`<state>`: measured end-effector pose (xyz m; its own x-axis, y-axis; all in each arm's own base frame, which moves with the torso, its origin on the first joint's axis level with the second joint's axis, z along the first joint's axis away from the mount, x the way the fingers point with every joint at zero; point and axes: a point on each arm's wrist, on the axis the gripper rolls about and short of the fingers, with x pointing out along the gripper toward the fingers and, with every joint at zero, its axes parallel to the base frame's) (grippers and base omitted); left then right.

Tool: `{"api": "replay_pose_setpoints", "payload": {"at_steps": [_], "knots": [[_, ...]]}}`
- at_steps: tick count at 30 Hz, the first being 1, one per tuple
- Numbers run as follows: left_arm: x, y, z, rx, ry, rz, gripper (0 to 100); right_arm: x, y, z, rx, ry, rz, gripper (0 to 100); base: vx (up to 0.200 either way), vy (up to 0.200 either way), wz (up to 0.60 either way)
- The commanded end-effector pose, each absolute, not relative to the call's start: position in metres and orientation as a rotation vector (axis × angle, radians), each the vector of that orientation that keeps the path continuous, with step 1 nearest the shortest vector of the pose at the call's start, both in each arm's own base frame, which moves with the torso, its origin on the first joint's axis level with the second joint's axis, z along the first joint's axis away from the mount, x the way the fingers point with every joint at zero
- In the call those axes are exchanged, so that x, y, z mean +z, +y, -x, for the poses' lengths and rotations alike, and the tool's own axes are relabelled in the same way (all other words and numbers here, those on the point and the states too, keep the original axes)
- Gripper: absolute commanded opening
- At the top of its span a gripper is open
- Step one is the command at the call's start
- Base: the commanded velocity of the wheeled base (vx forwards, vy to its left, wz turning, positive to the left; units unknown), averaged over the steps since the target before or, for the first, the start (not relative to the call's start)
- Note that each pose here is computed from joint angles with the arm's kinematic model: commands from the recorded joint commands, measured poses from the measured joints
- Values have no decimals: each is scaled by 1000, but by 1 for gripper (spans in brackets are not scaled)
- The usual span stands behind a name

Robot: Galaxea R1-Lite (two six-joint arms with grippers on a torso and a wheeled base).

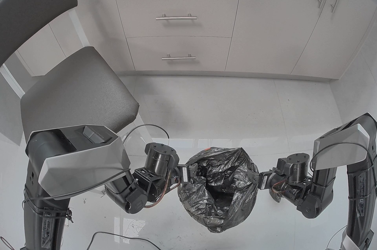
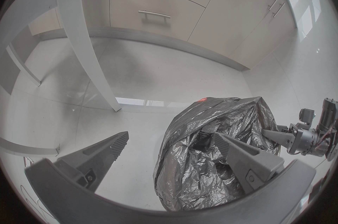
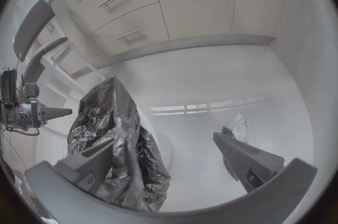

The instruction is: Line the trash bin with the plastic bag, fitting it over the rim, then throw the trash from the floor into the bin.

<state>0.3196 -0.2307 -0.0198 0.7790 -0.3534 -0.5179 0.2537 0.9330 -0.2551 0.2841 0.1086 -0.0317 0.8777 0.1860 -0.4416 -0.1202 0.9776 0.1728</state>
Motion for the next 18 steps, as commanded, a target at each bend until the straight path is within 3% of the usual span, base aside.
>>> {"api": "replay_pose_setpoints", "payload": {"at_steps": [1, 18], "knots": [[-21, -231, -320, -328, 595, 174, 100, -31, 104, -288, 141, 455, -151, 100, 0, 0, 0], [-24, -231, -319, -328, 602, 172, 100, -42, 81, -306, 68, 444, -158, 100, 0, 0, 0]]}}
